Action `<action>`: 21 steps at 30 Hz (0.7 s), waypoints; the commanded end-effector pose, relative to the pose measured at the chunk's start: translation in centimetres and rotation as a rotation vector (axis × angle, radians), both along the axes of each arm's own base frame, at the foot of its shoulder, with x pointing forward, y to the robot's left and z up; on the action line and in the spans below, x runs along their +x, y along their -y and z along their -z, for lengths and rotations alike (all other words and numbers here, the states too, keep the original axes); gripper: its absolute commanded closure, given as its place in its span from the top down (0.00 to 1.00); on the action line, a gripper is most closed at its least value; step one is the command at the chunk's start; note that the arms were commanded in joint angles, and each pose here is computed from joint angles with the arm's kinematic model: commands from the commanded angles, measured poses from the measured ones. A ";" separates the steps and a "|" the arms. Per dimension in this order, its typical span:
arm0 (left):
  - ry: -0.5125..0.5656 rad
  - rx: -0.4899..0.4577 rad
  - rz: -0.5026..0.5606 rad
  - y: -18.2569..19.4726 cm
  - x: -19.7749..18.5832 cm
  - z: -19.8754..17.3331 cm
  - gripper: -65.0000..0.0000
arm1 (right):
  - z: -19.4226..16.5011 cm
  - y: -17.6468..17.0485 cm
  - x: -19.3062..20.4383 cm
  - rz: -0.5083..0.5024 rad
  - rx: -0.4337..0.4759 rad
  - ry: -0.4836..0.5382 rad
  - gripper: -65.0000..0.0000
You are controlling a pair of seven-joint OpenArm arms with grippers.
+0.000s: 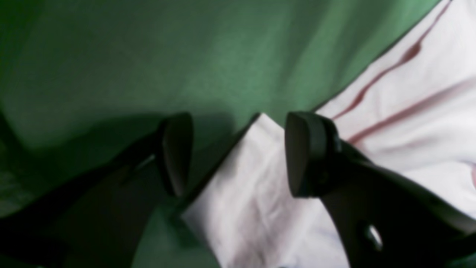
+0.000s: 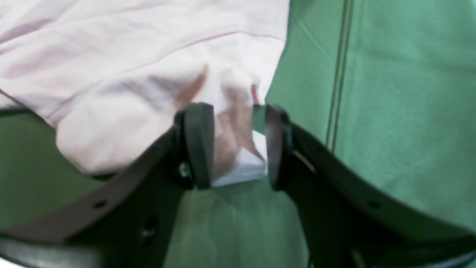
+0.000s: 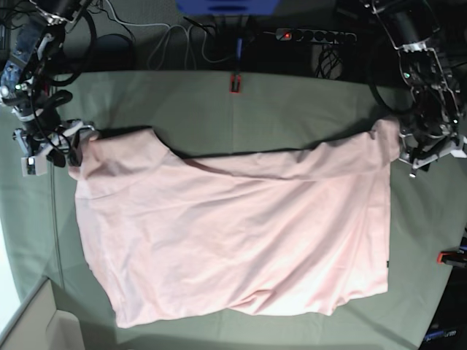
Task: Layout the t-shirt on the table in an organized manner, then fold the t-shirt properly
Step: 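Hold the t-shirt corners with both grippers, keeping it taut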
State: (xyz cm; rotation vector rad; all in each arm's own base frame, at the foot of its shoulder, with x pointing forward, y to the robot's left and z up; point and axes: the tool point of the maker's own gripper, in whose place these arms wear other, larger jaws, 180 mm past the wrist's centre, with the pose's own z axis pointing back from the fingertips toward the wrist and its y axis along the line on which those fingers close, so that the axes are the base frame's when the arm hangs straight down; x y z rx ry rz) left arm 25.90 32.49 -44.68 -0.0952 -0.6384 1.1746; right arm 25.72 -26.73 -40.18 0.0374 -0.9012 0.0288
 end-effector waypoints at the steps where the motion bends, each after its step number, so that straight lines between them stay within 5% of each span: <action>1: 0.046 0.011 0.029 -0.3 1.5 -1.1 0.59 | -1.5 0.5 1.0 0.003 -0.010 0.058 0.36; 8: 0.012 0.060 0.137 0.3 2.4 0.2 0.57 | -1.9 0.5 1.6 0.003 -0.009 0.074 0.36; 21: 0.038 0.091 0.232 0.9 3.1 0.0 0.23 | -1.9 0.5 1.6 0.003 -0.010 0.074 0.36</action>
